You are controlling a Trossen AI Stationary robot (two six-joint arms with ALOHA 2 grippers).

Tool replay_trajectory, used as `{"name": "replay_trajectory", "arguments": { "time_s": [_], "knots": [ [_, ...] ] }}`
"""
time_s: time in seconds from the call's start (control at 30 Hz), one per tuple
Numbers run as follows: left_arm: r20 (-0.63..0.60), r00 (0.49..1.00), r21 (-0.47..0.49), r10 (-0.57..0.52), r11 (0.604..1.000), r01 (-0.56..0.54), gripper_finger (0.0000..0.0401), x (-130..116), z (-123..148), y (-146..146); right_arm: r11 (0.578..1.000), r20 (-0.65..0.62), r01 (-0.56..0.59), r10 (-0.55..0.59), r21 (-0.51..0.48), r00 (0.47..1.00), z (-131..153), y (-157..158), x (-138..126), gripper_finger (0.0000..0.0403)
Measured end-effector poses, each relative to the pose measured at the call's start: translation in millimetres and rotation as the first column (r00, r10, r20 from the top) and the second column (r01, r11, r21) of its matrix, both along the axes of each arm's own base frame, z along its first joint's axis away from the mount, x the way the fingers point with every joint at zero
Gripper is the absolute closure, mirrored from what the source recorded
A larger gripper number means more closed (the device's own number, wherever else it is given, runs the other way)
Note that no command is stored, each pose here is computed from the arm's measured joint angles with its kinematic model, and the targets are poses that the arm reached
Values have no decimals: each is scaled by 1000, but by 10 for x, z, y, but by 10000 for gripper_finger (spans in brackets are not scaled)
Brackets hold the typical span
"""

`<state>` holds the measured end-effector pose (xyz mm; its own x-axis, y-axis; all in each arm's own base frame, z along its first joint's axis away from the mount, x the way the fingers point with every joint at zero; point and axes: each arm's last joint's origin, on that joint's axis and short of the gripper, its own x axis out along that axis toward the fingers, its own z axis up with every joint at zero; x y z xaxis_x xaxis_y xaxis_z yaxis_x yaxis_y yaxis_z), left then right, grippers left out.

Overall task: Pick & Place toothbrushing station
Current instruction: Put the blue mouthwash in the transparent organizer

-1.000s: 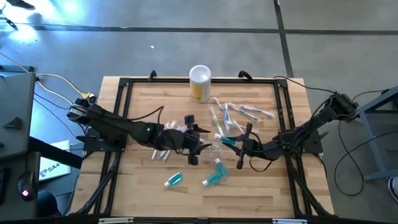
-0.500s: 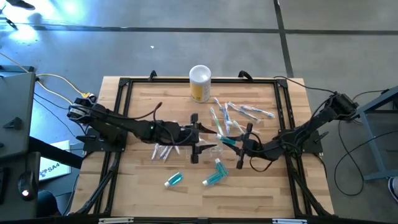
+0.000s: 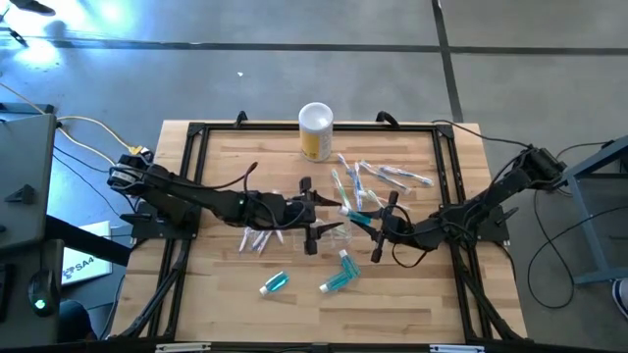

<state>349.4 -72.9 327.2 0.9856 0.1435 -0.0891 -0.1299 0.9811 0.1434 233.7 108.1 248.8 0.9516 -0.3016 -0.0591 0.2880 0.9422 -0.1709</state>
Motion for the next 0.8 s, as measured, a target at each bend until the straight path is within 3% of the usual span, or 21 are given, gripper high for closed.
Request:
{"name": "replay_trajectory", "arguments": {
  "time_s": [0.13,0.3,0.8],
  "knots": [
    [-9,1000,6,7,1000,-7,191,-1,-10,0,1000,-10,-7,7,-4,1000,-10,5,-2,340],
    [-24,1000,79,13,997,-11,191,3,-23,1,999,-13,-46,46,-3,999,-8,45,-14,340],
    [-13,1000,69,-12,998,13,191,9,-17,-2,999,-12,-53,53,-7,999,-4,85,-34,340]
  ]
}}
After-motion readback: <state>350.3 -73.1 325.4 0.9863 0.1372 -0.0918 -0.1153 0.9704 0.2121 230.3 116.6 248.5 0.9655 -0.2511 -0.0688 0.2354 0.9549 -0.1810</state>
